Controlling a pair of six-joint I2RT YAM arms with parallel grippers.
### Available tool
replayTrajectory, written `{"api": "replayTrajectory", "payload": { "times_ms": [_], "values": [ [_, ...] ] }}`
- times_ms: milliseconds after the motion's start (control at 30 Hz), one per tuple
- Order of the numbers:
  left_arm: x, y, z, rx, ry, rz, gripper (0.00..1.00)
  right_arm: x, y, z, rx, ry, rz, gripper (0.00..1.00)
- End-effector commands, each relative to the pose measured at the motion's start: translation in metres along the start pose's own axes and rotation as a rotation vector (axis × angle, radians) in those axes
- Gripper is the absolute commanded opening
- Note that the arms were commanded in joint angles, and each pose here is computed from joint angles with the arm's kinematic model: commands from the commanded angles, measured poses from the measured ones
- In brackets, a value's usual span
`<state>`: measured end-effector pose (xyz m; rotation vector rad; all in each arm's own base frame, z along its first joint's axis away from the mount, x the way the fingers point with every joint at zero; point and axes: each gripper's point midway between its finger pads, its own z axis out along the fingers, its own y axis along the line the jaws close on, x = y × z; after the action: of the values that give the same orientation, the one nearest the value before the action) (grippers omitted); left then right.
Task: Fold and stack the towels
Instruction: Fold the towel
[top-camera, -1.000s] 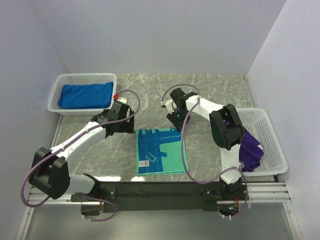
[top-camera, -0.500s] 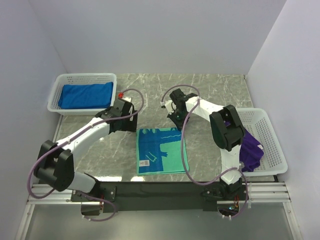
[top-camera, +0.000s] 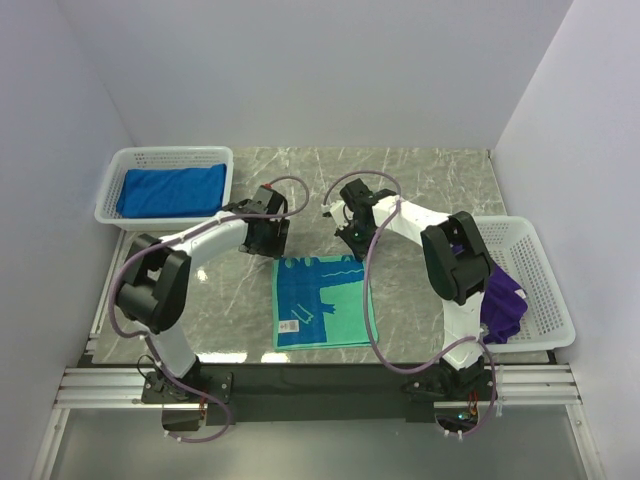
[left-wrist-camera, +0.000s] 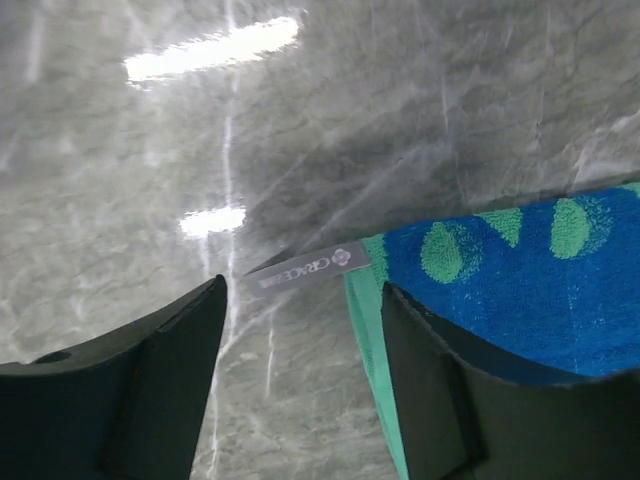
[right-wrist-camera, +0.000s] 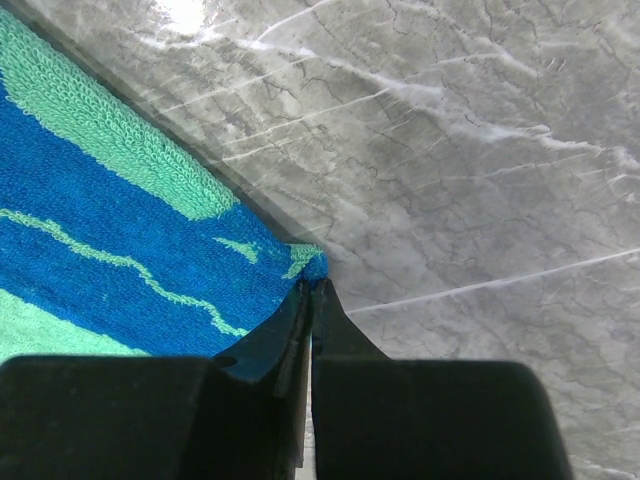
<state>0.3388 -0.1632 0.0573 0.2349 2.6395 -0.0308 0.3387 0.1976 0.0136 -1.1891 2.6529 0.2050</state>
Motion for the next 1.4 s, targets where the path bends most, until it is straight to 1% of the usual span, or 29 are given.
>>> {"api": "replayTrajectory", "payload": {
  "times_ms": [0,67,100,300,500,633,800,967,1000,1067,1200,1367],
  "values": [
    [-0.012,-0.012,-0.002,0.054,-0.001,0.013,0.68,0.019,0.008,0.015,-0.007,0.057,-0.007,0.0],
    [-0.008,-0.011,0.006,0.043,0.023,0.02,0.65,0.019,0.008,0.015,-0.006,0.054,-0.008,0.0],
    [-0.01,-0.012,0.008,0.044,0.026,0.02,0.61,0.02,0.008,0.015,-0.005,0.056,-0.01,0.0],
    [0.002,-0.015,0.025,0.043,0.083,0.021,0.6,0.022,0.008,0.016,0.0,0.059,-0.008,0.0],
    [0.005,-0.015,0.035,0.024,0.109,0.021,0.58,0.023,0.01,0.019,0.0,0.066,-0.011,0.0],
    [0.022,-0.015,0.049,-0.009,0.172,0.023,0.58,0.024,0.009,0.019,0.012,0.064,-0.013,0.0],
    [0.048,-0.013,0.062,-0.034,0.254,-0.001,0.54,0.026,0.008,0.019,0.02,0.063,-0.013,0.0],
    [0.067,-0.016,0.071,-0.015,0.329,-0.004,0.46,0.029,0.009,0.02,0.02,0.06,-0.017,0.0],
    [0.071,-0.016,0.074,-0.011,0.347,-0.008,0.43,0.029,0.008,0.02,0.024,0.06,-0.017,0.0],
    [0.077,-0.018,0.078,-0.002,0.371,-0.012,0.4,0.03,0.008,0.019,0.028,0.058,-0.017,0.0],
    [0.092,-0.013,0.087,-0.021,0.426,-0.005,0.39,0.029,0.007,0.019,0.032,0.054,-0.018,0.0],
    [0.103,-0.01,0.092,0.002,0.478,-0.021,0.37,0.03,0.007,0.019,0.033,0.055,-0.022,0.0]
  ]
}}
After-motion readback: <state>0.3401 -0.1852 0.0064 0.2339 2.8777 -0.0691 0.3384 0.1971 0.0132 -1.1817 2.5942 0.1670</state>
